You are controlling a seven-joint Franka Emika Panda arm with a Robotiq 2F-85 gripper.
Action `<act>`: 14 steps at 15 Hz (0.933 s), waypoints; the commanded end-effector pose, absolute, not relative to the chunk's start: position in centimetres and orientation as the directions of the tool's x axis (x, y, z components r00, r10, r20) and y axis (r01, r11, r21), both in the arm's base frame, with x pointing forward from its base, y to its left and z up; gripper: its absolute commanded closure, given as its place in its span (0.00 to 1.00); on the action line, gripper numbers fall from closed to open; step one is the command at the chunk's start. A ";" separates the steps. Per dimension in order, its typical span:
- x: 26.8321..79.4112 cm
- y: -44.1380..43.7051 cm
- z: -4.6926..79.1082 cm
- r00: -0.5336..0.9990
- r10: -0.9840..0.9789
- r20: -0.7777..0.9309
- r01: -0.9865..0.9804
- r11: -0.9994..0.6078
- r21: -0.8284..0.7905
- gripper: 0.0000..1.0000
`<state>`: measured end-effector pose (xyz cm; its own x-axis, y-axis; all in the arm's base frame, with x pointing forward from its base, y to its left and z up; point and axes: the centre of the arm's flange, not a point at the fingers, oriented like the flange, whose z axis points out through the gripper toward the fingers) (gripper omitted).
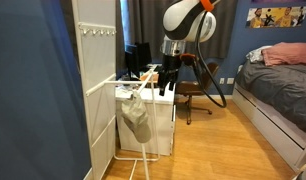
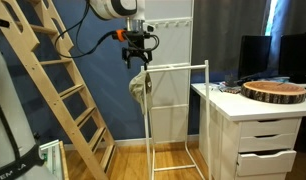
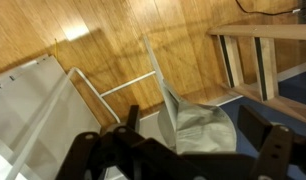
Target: Put the cap on top of the rack
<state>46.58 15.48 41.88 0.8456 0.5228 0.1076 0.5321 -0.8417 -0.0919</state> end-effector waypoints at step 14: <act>49.4 18.0 37.3 0.599 0.682 0.420 0.785 -0.605 -0.136 0.00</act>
<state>47.51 17.18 38.98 0.6602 0.6697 0.3401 0.7356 -0.6680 -0.1125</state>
